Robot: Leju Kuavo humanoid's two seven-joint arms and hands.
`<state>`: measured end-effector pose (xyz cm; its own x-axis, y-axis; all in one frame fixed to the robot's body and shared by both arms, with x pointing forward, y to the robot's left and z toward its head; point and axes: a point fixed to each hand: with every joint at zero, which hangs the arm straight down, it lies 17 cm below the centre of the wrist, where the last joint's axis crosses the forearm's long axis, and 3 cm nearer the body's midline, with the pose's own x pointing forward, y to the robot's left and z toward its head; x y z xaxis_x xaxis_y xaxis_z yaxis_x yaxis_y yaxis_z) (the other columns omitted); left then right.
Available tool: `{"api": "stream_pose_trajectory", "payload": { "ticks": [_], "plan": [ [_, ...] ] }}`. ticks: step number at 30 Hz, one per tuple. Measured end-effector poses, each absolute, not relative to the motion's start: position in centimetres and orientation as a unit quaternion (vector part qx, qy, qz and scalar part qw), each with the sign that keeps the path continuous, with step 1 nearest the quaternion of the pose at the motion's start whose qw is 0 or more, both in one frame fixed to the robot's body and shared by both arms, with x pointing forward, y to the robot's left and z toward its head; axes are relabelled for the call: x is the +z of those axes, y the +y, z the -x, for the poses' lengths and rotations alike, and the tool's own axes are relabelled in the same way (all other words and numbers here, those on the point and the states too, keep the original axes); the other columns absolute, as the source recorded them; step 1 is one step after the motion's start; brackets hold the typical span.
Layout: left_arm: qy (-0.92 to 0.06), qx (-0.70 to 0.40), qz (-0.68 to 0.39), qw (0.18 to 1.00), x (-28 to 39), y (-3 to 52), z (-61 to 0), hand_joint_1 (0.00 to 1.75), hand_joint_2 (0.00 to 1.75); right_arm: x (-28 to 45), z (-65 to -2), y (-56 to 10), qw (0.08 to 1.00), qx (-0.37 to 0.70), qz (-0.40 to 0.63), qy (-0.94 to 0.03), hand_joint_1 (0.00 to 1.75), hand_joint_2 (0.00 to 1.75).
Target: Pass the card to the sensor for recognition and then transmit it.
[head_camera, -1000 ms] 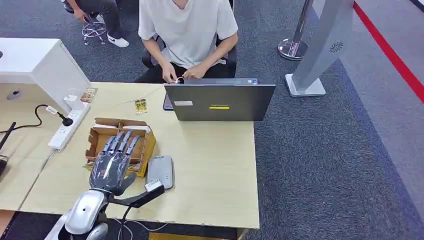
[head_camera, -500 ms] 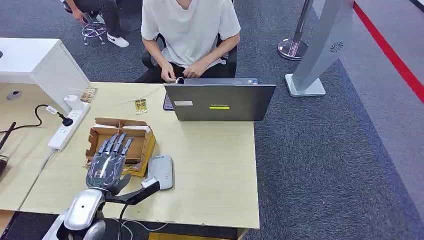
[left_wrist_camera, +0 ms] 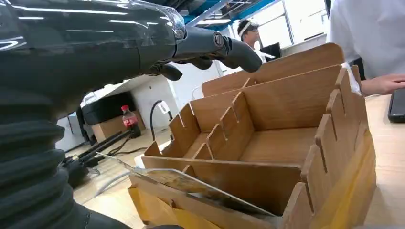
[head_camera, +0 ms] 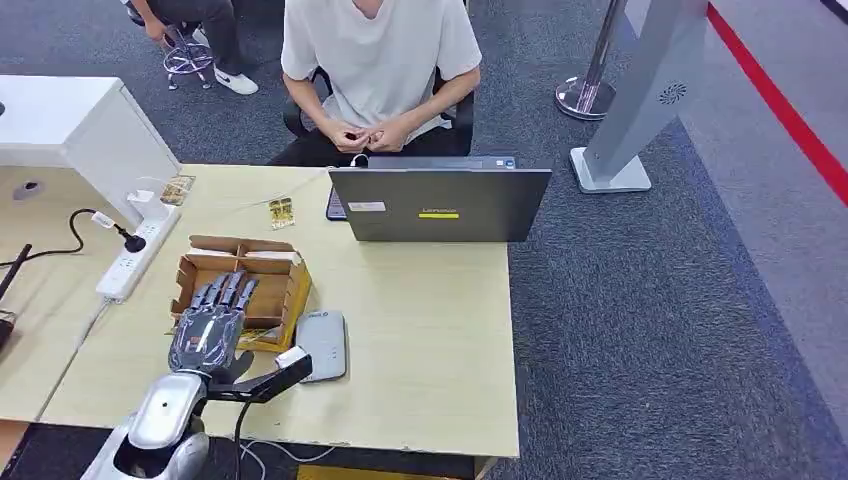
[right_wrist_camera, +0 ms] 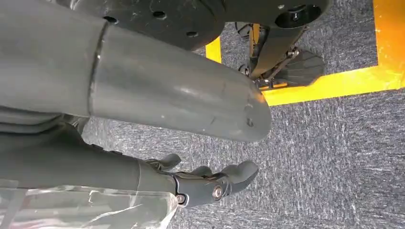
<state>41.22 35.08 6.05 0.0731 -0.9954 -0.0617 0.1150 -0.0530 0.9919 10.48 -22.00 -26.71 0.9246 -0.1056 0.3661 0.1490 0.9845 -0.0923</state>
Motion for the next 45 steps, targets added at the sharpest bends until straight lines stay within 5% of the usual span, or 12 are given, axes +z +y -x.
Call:
{"api": "stream_pose_trajectory", "payload": {
  "ticks": [4,5,18,19,33,45],
  "plan": [
    [-0.433,-0.520,-0.504,0.536,5.8,35.4,-41.2,0.00,1.75,-26.7,-10.5,-22.0,0.979,-0.065,0.059,-0.183,0.00,0.00],
    [-0.433,-0.520,-0.504,0.536,5.8,35.4,-41.2,1.75,1.75,-26.7,-10.5,-22.0,0.979,-0.065,0.058,-0.183,0.00,0.00],
    [-0.436,-0.517,-0.498,0.542,5.7,35.4,-41.2,1.75,1.75,-26.7,-10.5,-22.0,0.979,-0.065,0.058,-0.183,0.00,0.00],
    [-0.440,-0.515,-0.494,0.544,5.7,35.3,-41.2,1.75,1.75,-26.7,-10.5,-22.0,0.980,-0.065,0.057,-0.182,0.00,1.75],
    [-0.465,-0.507,-0.488,0.538,6.3,34.5,-41.4,1.75,1.75,-26.7,-10.5,-21.9,0.980,-0.064,0.055,-0.182,0.00,1.75],
    [-0.668,-0.415,-0.510,0.348,21.8,24.2,-39.0,1.75,1.75,-26.7,-10.5,-22.3,0.977,-0.073,0.059,-0.190,0.00,1.75]
  ]
}}
